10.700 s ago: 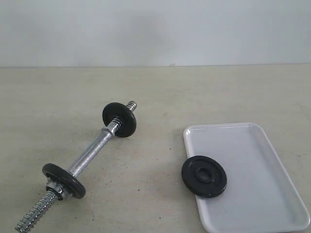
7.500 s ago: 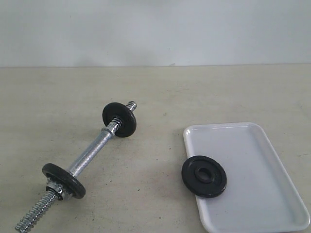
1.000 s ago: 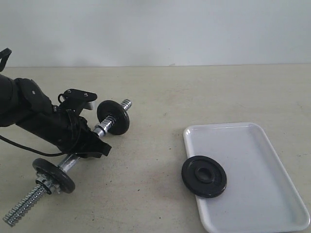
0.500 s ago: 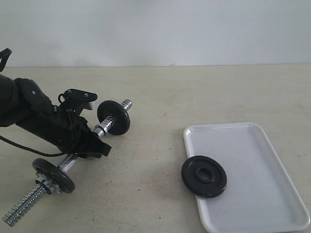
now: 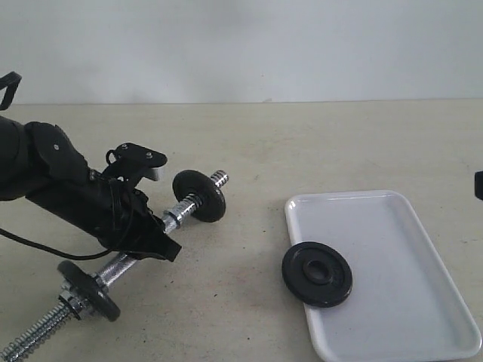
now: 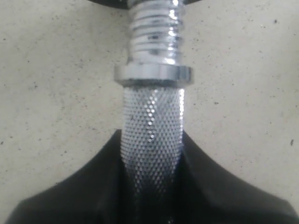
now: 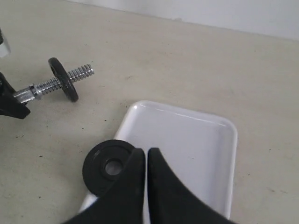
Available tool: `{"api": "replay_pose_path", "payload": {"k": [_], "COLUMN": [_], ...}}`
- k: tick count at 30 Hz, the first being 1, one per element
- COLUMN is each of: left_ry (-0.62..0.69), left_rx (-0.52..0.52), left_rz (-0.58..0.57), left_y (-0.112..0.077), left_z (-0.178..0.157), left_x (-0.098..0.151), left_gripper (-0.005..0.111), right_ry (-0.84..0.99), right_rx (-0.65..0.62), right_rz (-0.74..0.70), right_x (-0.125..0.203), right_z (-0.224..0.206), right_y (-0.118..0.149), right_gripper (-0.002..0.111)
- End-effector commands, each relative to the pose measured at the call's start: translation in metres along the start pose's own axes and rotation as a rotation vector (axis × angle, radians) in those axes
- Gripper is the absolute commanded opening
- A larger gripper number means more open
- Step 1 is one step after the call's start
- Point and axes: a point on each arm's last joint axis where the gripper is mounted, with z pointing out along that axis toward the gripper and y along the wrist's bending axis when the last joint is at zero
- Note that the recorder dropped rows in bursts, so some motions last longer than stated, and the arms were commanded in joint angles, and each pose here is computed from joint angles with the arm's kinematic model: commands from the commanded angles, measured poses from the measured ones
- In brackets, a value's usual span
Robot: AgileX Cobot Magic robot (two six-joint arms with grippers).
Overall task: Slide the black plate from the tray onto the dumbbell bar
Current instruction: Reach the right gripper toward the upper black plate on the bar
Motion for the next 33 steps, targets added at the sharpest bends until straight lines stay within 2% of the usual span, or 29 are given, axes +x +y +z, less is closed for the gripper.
{"api": "replay_pose_path", "payload": {"k": [1, 4, 6, 11, 16, 19, 22, 27, 33], "left_ry": [-0.102, -0.095, -0.091, -0.087, -0.083, -0.083, -0.079, -0.079, -0.082], "left_rx": [-0.028, -0.021, -0.014, 0.009, 0.029, 0.029, 0.033, 0.033, 0.031], "left_rz": [-0.001, 0.000, 0.007, 0.104, 0.153, 0.153, 0.153, 0.153, 0.153], "left_y": [-0.001, -0.002, -0.005, -0.024, -0.040, -0.040, -0.040, -0.040, -0.040], "left_z": [-0.018, -0.018, -0.017, -0.014, -0.012, -0.012, -0.012, -0.012, -0.012], "left_x": [-0.016, -0.015, -0.015, -0.016, -0.016, -0.016, -0.016, -0.016, -0.016], "left_gripper": [0.004, 0.004, 0.004, 0.004, 0.004, 0.004, 0.004, 0.004, 0.004], "right_ry": [0.037, 0.098, 0.109, 0.016, 0.069, 0.121, 0.177, 0.173, 0.198], "right_rx": [-0.027, -0.047, -0.107, -0.336, -0.432, -0.442, -0.398, -0.401, -0.331], "right_rz": [0.120, 0.099, 0.090, 0.080, 0.054, -0.011, -0.067, -0.040, -0.036], "right_x": [-0.004, -0.001, 0.000, 0.000, -0.002, -0.005, -0.007, -0.016, -0.014], "right_z": [0.024, 0.056, 0.075, 0.115, 0.157, 0.183, 0.214, 0.235, 0.249], "right_y": [-0.006, -0.014, -0.015, -0.009, -0.003, 0.012, 0.023, 0.024, 0.017], "right_gripper": [0.000, 0.000, 0.000, 0.000, 0.000, 0.000, 0.000, 0.000, 0.000]}}
